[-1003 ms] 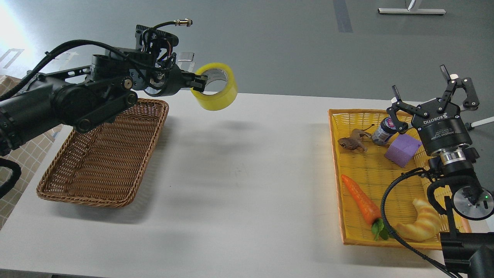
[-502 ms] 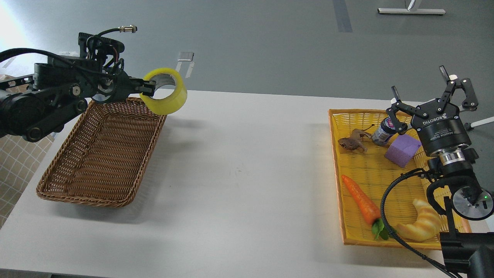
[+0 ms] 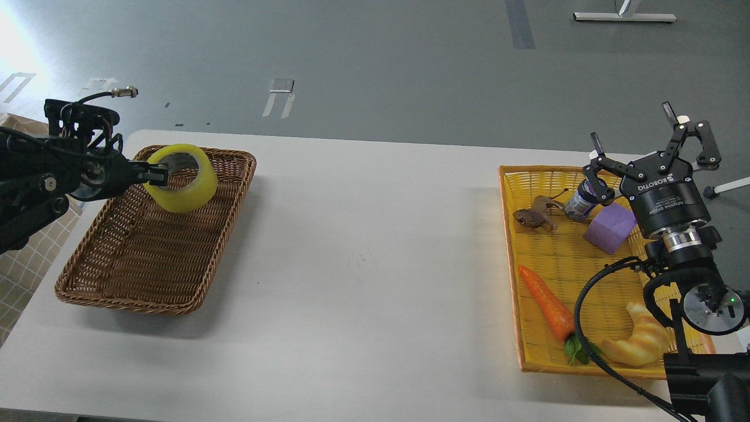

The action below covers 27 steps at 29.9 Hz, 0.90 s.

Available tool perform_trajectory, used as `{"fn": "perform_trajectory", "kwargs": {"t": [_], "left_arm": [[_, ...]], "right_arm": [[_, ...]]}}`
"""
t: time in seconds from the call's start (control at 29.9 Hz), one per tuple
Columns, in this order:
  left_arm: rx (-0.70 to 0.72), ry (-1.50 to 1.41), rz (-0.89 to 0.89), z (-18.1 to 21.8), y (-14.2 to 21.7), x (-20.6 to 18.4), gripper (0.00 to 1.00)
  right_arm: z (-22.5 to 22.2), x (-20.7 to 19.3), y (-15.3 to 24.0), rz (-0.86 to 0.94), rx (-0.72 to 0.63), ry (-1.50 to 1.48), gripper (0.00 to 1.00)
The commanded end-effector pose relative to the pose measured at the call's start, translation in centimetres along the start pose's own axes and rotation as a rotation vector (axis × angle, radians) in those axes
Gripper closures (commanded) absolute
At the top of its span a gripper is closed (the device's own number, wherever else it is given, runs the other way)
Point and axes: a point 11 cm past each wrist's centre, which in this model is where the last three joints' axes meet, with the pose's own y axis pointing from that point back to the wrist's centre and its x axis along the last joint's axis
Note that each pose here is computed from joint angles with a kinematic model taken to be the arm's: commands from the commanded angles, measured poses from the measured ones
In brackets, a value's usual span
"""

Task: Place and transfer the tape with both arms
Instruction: 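Lift the tape roll and carry it over the wicker basket, then lower the tape roll into the basket and release it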

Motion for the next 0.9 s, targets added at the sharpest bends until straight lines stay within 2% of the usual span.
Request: {"fn": "perform_trajectory", "kwargs": {"t": [0.0, 0.33, 0.87], "left_arm": [[0.005, 0.007, -0.016, -0.3, -0.3, -1.3, 1.0], [0.024, 0.02, -0.056, -1.2, -1.0, -4.9, 1.0], [0.034, 0.024, -0.08, -1.5, -1.1, -6.1, 1.0]], "right_arm": [[-0.1, -0.1, -0.1, -0.002, 0.001, 0.001, 0.02], [0.0, 0.1, 0.1, 0.002, -0.001, 0.001, 0.02], [0.0, 0.0, 0.0, 0.001, 0.0, -0.002, 0.02]]}}
